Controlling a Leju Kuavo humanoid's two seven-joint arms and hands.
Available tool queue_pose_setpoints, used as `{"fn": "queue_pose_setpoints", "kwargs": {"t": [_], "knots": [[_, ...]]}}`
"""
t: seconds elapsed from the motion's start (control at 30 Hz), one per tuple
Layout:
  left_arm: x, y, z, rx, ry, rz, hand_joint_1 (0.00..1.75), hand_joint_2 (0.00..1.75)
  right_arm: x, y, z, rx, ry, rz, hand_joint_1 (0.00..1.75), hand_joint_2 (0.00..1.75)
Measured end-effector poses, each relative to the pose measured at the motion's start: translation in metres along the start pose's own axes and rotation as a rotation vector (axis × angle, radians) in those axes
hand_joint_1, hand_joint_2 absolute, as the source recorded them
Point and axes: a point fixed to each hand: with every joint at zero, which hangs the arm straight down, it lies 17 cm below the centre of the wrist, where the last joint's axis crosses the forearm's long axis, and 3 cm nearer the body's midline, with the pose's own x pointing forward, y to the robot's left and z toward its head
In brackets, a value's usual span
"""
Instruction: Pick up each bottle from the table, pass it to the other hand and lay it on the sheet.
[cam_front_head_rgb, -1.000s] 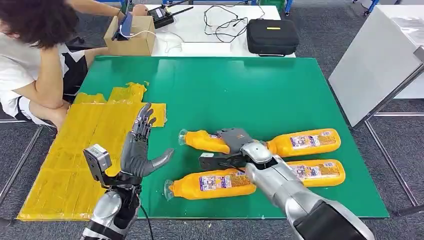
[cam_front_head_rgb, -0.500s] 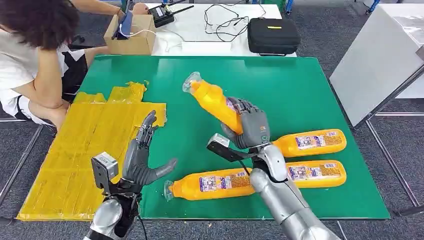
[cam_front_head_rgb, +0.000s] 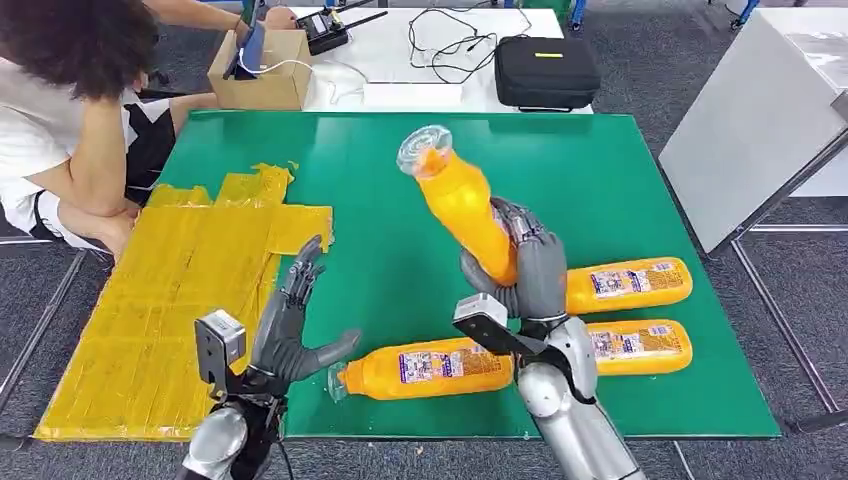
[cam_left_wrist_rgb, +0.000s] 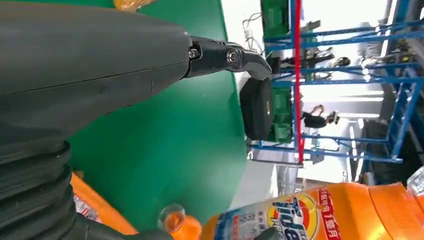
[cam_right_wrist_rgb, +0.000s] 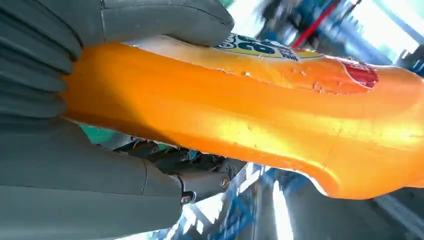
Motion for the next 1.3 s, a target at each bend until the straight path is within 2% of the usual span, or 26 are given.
{"fn": "queue_pose_setpoints", "kwargs": {"t": [0.2,0.4,0.77,0.87,0.97,1.3], "knots": [[-0.005,-0.004,0.001,-0.012,0.016,0.015,0.0,1.75,0.026,0.048,0.027,0.122,-0.029,-0.109,1.75,1.75],[-0.009,-0.005,0.003,-0.018,0.034,0.048,0.0,1.75,0.032,0.092,0.048,0.241,-0.009,-0.156,1.75,1.75],[-0.007,-0.009,0.001,-0.033,0.043,0.118,0.0,1.75,0.04,0.123,0.065,0.311,-0.026,-0.128,1.75,1.75],[-0.007,-0.018,0.002,-0.076,0.07,0.231,0.0,1.75,0.044,0.129,0.066,0.32,-0.038,-0.121,1.75,1.75],[-0.006,-0.032,0.006,-0.15,0.115,0.461,0.0,1.75,0.048,0.135,0.068,0.338,-0.052,-0.124,1.75,1.75],[-0.023,-0.033,0.01,-0.163,0.183,0.551,0.0,1.75,0.058,0.145,0.069,0.359,-0.087,-0.113,1.75,1.75]]}}
